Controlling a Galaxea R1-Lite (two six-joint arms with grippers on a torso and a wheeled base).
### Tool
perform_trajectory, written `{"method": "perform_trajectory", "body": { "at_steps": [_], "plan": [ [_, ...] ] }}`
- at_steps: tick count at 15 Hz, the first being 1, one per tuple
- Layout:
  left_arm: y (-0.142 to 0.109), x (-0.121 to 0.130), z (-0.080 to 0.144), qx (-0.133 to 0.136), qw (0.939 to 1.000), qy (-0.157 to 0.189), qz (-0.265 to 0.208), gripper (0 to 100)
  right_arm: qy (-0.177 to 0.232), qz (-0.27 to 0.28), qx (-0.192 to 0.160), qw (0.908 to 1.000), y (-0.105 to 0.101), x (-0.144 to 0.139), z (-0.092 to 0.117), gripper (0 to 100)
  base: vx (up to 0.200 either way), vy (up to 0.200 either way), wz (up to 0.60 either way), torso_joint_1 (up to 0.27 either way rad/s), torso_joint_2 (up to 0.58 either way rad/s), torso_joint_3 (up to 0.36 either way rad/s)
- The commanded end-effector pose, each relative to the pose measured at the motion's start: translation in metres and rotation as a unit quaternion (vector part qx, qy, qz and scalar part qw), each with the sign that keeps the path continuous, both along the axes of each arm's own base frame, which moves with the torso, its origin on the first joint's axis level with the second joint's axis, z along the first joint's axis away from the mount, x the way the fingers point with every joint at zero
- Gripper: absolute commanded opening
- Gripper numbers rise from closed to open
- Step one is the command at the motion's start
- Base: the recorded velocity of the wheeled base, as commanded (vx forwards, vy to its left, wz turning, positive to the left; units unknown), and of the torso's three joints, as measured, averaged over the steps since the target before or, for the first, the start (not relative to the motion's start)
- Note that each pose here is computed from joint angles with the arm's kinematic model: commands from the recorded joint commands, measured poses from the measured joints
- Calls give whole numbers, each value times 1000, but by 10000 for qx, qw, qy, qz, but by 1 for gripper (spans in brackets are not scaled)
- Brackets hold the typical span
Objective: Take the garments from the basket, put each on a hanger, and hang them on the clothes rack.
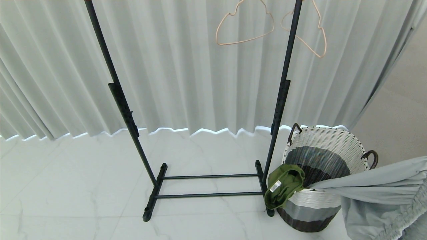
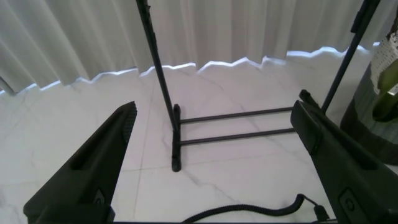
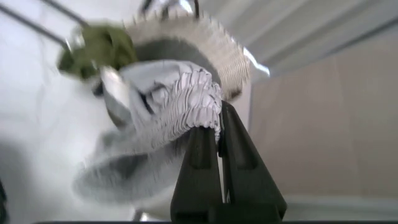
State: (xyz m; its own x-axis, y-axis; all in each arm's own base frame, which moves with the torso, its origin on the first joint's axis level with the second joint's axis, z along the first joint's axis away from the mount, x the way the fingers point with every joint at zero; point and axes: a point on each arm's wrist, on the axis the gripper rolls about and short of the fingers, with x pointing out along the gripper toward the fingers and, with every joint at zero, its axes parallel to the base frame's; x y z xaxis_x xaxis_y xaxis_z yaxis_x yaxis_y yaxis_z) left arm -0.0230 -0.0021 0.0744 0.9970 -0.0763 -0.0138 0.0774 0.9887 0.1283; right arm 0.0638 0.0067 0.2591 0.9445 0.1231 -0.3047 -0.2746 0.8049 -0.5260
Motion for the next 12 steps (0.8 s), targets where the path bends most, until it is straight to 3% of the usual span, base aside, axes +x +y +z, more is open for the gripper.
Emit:
{"method": "perform_trajectory", "body": {
  "at_steps": [1, 6, 8, 10, 12],
  "plan": [
    [0, 0, 0, -5, 10000, 0, -2, 100, -48, 256, 137, 9996, 5, 8, 30, 0, 0, 0, 0, 0, 0, 0],
    [0, 0, 0, -12, 10000, 1, -1, 100, -63, 410, 214, 9989, 10, 22, 84, 0, 0, 0, 0, 0, 0, 0],
    [0, 0, 0, -5, 10000, 0, -2, 100, 263, 576, 330, 9974, 14, 21, 93, 0, 0, 0, 0, 0, 0, 0],
    [0, 0, 0, 11, 10000, -1, -2, 100, 807, 1024, 827, 9880, 24, 14, 95, 0, 0, 0, 0, 0, 0, 0],
    [0, 0, 0, 57, 10000, -4, -2, 100, 1104, 1207, 1121, 9801, 31, 14, 94, 0, 0, 0, 0, 0, 0, 0]
  ]
}}
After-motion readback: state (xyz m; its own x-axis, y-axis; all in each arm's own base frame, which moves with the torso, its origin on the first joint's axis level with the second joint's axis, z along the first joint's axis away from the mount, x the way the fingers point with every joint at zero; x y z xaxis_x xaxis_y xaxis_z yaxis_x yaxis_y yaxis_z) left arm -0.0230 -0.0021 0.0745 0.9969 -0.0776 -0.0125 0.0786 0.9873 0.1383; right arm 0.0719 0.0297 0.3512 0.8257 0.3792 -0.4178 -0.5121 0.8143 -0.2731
